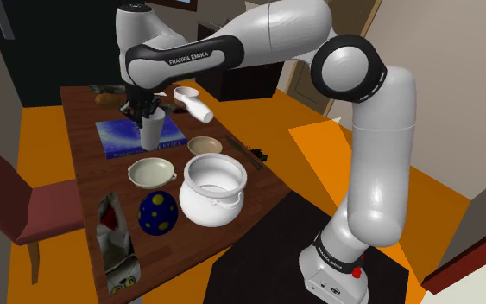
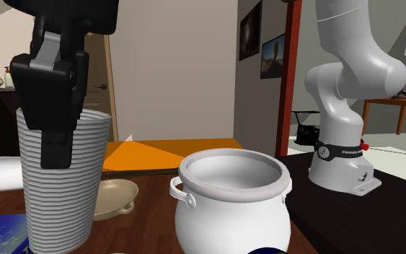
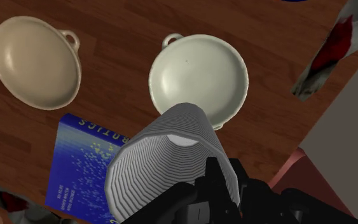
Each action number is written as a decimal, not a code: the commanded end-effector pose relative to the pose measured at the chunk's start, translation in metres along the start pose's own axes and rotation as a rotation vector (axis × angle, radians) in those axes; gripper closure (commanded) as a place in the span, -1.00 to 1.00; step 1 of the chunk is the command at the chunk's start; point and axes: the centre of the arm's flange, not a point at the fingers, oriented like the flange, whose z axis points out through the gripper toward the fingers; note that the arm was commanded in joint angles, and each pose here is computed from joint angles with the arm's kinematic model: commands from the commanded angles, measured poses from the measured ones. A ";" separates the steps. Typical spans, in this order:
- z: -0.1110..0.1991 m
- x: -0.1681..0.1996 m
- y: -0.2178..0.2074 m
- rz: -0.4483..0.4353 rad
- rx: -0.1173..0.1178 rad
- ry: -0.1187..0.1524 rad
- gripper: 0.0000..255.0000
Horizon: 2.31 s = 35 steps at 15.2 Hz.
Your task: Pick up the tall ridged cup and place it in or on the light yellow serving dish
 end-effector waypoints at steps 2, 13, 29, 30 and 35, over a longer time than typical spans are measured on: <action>0.015 -0.002 -0.002 0.000 0.000 0.000 1.00; 0.072 -0.013 -0.008 0.000 0.000 0.000 1.00; 0.098 -0.017 -0.011 0.000 0.000 0.000 -1.00; 0.098 -0.017 -0.011 0.000 0.000 0.000 -1.00; 0.048 -0.017 -0.011 0.000 0.000 0.000 -1.00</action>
